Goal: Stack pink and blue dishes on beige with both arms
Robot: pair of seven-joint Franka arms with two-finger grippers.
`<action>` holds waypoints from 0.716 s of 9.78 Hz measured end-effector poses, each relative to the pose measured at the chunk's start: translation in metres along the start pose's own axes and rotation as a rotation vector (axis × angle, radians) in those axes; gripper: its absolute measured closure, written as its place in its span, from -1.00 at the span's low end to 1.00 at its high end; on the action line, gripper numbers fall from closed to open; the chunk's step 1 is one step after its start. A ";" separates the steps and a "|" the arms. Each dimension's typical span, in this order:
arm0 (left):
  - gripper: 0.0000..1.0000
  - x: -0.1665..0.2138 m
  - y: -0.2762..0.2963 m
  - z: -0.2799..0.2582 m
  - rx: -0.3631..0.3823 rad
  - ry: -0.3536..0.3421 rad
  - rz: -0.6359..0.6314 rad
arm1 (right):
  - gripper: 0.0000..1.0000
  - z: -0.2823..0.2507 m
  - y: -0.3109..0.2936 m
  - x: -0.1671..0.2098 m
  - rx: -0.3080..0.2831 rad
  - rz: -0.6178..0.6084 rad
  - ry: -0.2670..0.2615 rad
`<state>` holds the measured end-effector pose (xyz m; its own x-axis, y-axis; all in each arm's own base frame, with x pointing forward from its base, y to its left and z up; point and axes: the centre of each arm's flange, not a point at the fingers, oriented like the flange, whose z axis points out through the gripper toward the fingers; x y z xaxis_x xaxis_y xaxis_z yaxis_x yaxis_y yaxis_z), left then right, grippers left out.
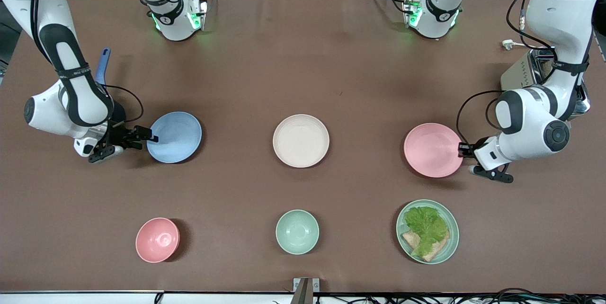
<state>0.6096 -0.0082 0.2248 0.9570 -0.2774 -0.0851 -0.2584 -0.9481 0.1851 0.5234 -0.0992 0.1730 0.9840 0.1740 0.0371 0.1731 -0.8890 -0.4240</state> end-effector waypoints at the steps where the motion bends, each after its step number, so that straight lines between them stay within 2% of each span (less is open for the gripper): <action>1: 0.91 0.014 0.038 -0.014 -0.023 0.013 -0.028 | -0.59 0.002 0.000 -0.002 0.002 -0.001 -0.005; 3: 0.91 0.035 0.140 -0.040 -0.070 0.026 -0.113 | 0.07 0.005 -0.001 -0.004 0.004 0.000 -0.010; 5: 0.91 0.036 0.233 -0.034 -0.085 0.007 -0.141 | 0.72 0.007 0.000 -0.006 0.008 0.008 -0.011; 6: 0.91 0.033 0.272 -0.024 -0.082 0.005 -0.158 | 0.86 0.005 0.000 -0.005 0.020 0.018 -0.002; 7: 0.91 0.031 0.304 -0.012 -0.085 0.015 -0.181 | 0.86 0.001 0.000 -0.004 0.033 0.027 -0.005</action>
<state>0.5622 -0.3030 0.2903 0.9888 -0.1008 -0.1105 -0.0704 -0.9656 0.2505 0.5194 -0.0992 0.1725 0.9882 0.1518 0.0209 0.1446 -0.8787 -0.4549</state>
